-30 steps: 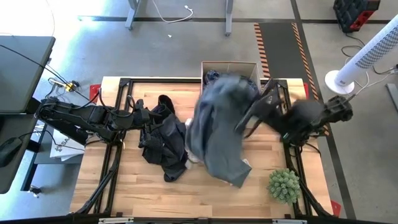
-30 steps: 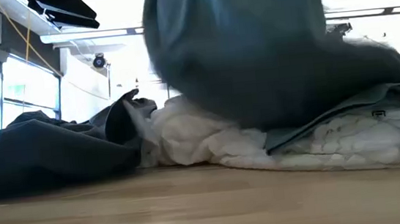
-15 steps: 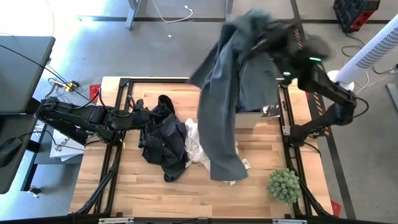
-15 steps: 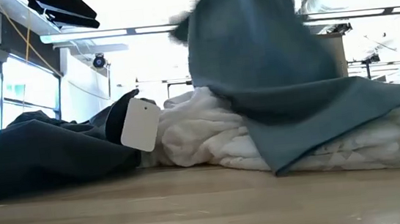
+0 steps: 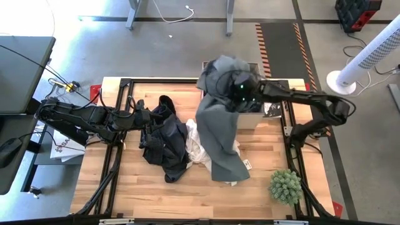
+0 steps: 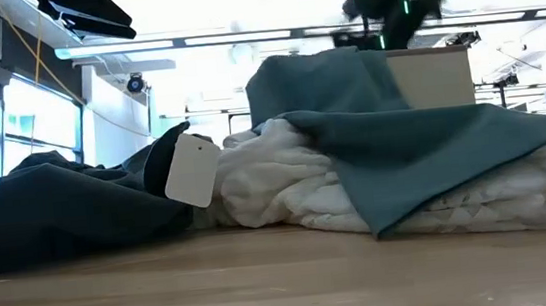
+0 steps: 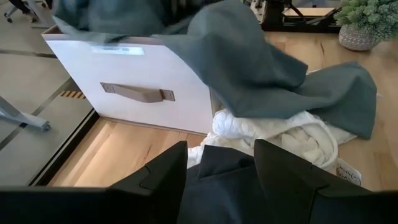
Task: Sort clothes
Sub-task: Put the gray pants into the laundry organizer
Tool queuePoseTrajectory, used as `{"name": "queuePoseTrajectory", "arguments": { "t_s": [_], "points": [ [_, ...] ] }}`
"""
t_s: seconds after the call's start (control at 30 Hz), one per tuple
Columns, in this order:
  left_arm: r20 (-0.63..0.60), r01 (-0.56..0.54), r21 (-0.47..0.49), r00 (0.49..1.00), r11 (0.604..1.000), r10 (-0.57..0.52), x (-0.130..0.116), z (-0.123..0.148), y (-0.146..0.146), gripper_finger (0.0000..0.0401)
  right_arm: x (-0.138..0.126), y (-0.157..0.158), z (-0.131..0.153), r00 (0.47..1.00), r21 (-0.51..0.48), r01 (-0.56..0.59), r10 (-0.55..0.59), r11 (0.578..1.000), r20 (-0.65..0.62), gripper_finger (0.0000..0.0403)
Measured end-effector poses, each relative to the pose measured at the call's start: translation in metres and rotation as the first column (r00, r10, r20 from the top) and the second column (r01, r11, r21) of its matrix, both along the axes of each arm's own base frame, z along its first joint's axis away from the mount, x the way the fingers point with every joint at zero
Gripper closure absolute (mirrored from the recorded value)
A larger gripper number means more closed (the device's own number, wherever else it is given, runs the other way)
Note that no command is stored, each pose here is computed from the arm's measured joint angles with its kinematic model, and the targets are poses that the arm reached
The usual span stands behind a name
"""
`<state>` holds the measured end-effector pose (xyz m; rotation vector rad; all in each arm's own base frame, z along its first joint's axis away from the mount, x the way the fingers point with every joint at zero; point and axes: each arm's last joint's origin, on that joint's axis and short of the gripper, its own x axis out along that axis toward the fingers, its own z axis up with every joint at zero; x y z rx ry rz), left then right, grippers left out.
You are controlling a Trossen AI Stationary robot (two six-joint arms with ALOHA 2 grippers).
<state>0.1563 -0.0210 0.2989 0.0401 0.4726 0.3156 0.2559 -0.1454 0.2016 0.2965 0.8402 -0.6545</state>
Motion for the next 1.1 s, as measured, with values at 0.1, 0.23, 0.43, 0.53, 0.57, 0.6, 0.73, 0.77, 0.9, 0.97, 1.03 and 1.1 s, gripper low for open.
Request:
{"name": "queuePoseTrajectory", "arguments": {
  "t_s": [0.1,0.23,0.43,0.53,0.57,0.6,0.73,0.77,0.9,0.97,1.03,1.1],
  "points": [
    [0.004,0.000,-0.001,1.000,1.000,0.000,0.000,0.000,0.000,0.0219,-0.005,-0.003,-0.020,0.997,0.015,0.058,-0.057,0.998,-0.046,0.0327],
    [0.004,-0.003,0.001,1.000,1.000,0.003,0.000,0.000,0.000,0.0219,-0.002,-0.005,-0.003,0.997,0.093,0.027,-0.020,0.995,-0.079,0.0286],
    [0.004,-0.009,0.004,1.000,1.000,0.009,0.000,0.000,0.000,0.0219,0.005,-0.005,0.091,0.992,0.259,0.013,0.020,0.966,-0.124,0.0257],
    [0.004,-0.009,0.004,1.000,1.000,0.009,0.000,0.000,0.000,0.0219,-0.003,0.000,0.147,0.994,0.278,0.045,-0.015,0.959,-0.109,0.0255],
    [0.004,-0.009,0.004,1.000,1.000,0.009,0.000,0.000,0.000,0.0219,-0.006,0.002,0.163,0.996,0.275,0.049,-0.025,0.960,-0.090,0.0255],
    [0.004,-0.009,0.004,1.000,1.000,0.009,0.000,0.000,0.000,0.0219,-0.009,0.004,0.180,0.998,0.260,0.042,-0.027,0.965,-0.062,0.0255],
    [0.004,-0.009,0.004,1.000,1.000,0.009,0.000,0.000,0.000,0.0219,-0.009,0.003,0.228,0.997,-0.001,0.033,-0.033,0.999,0.067,0.0254],
    [0.004,-0.009,0.004,1.000,1.000,0.009,0.000,0.000,0.000,0.0219,-0.007,0.000,0.235,0.993,-0.089,0.078,-0.070,0.993,0.094,0.0254],
    [0.004,-0.009,0.004,1.000,1.000,0.009,0.000,0.000,0.000,0.0219,-0.001,-0.023,0.236,0.974,-0.274,0.186,-0.139,0.944,0.182,0.0258],
    [0.003,-0.009,0.005,1.000,1.000,0.009,0.000,0.000,0.000,0.0219,0.005,-0.039,0.218,0.965,-0.272,0.194,-0.133,0.942,0.228,0.0262],
    [0.004,-0.010,0.005,1.000,1.000,0.010,0.000,0.000,0.000,0.0219,0.012,-0.054,0.187,0.959,-0.237,0.197,-0.136,0.951,0.251,0.0266],
    [0.003,-0.010,0.005,1.000,1.000,0.010,0.000,0.000,0.000,0.0219,0.019,-0.067,0.144,0.960,-0.185,0.202,-0.157,0.962,0.233,0.0269]
  ]
}}
